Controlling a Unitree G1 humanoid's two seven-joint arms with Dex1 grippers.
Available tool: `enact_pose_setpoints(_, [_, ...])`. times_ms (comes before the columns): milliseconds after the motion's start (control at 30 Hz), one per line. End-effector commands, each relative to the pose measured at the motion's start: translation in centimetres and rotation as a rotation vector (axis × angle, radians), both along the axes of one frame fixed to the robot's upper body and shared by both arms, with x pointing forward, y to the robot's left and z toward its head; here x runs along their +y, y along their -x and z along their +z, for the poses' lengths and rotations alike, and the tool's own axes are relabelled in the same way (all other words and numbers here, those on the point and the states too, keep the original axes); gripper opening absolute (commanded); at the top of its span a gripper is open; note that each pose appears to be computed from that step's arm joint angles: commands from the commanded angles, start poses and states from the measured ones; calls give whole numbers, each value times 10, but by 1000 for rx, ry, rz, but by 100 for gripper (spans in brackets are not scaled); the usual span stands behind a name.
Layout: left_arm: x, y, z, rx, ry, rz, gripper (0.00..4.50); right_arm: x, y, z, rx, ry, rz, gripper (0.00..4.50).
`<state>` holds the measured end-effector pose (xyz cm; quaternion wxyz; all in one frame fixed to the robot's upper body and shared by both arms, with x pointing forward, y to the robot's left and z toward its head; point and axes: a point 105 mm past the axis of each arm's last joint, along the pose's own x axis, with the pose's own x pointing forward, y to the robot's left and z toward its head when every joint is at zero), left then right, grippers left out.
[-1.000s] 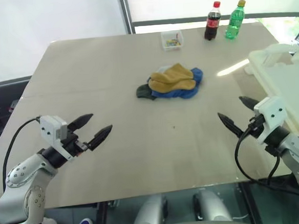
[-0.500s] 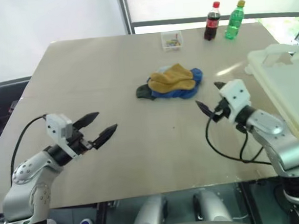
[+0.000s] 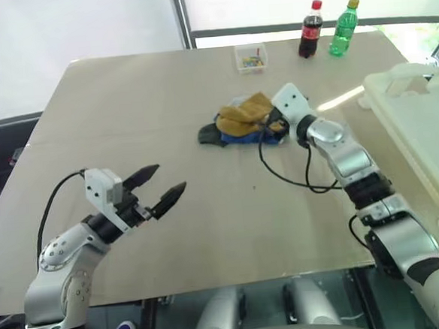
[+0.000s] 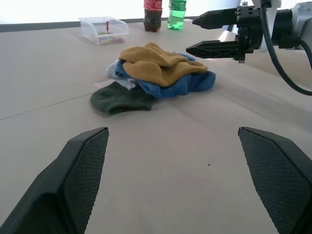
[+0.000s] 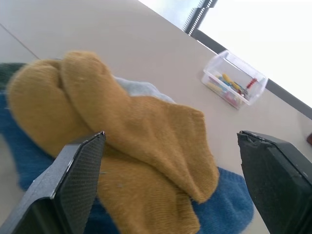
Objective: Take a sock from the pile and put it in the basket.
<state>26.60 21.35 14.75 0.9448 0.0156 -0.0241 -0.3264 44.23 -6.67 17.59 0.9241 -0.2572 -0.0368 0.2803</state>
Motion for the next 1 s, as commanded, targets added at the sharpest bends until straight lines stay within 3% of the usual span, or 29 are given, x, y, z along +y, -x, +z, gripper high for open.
enact_pose_setpoints(33, [-5, 3, 12, -60, -12, -9, 450, 4, -9, 7, -59, 42, -6, 445])
enact_pose_setpoints(333, [0, 6, 14, -70, -18, 12, 450, 9, -22, -15, -74, 162, -53, 445])
enact_pose_setpoints(433, [1, 8, 13, -68, -18, 15, 450, 9, -25, -11, -101, 148, -94, 367])
enact_pose_setpoints(467, [1, 8, 13, -68, -18, 16, 450, 10, -25, -10, -110, 147, -100, 306])
enact_pose_setpoints(700, [2, 9, 12, -70, -18, 22, 450, 19, -22, -21, -119, 205, -79, 9])
enact_pose_setpoints(1000, [3, 9, 9, -66, -11, 34, 450, 32, -9, -39, -17, 118, 61, 9])
